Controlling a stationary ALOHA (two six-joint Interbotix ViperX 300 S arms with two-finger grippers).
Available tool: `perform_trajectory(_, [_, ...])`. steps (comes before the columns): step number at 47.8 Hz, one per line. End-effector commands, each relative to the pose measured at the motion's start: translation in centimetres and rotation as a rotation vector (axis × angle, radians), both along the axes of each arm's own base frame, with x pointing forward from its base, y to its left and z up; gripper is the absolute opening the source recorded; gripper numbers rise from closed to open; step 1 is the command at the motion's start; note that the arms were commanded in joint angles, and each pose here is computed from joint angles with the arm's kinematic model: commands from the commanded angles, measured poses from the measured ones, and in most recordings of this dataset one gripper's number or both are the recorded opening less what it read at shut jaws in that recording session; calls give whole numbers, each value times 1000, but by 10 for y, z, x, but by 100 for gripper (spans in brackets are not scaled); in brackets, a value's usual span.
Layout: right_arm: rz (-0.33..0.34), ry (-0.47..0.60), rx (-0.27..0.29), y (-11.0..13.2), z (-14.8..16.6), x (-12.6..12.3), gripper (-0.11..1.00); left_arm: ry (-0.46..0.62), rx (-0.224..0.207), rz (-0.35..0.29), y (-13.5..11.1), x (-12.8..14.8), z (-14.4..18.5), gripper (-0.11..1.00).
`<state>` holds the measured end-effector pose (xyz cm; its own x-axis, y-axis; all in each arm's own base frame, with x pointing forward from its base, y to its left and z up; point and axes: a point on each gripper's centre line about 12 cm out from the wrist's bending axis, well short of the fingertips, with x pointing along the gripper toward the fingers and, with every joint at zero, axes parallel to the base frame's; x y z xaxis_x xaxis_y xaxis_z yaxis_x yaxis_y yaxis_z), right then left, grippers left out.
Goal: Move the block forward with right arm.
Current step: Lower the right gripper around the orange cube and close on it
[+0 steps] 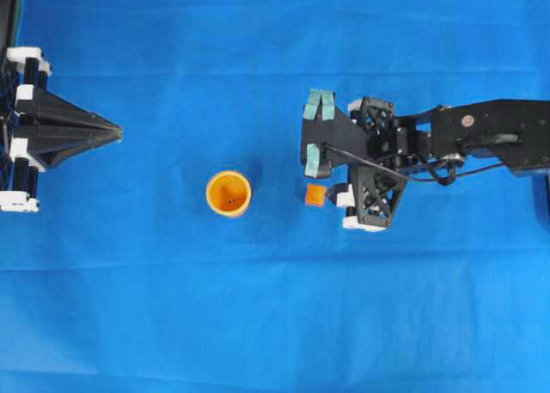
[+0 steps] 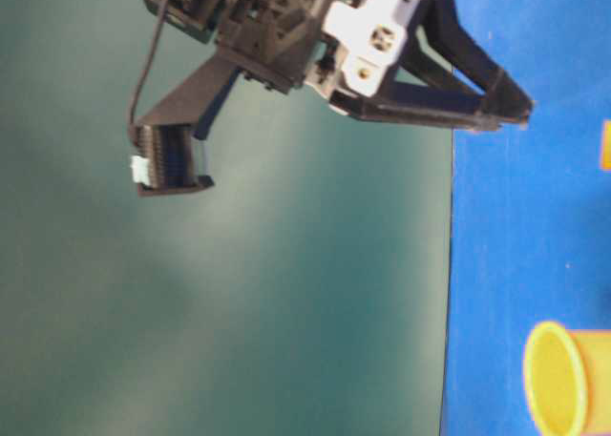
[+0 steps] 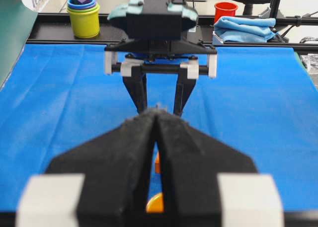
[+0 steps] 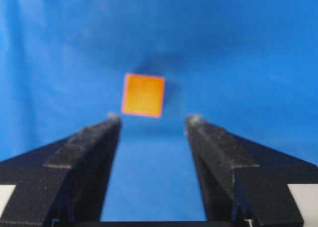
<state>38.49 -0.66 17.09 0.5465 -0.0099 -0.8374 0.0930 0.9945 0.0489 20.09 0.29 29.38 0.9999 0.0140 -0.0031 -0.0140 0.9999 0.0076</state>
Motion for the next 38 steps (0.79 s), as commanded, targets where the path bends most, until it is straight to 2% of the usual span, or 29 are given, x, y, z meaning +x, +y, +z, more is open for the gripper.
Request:
perform_trajectory(1, [7, -37, -1, 2, 6, 8, 61, -26, 5, 1, 0, 3, 11, 1])
perform_trajectory(17, [15, -32, -1, 5, -23, 20, 61, -24, 5, 1, 0, 3, 11, 1])
perform_trajectory(38, [13, -41, 1, 5, -34, 24, 62, -21, 5, 1, 0, 3, 10, 1])
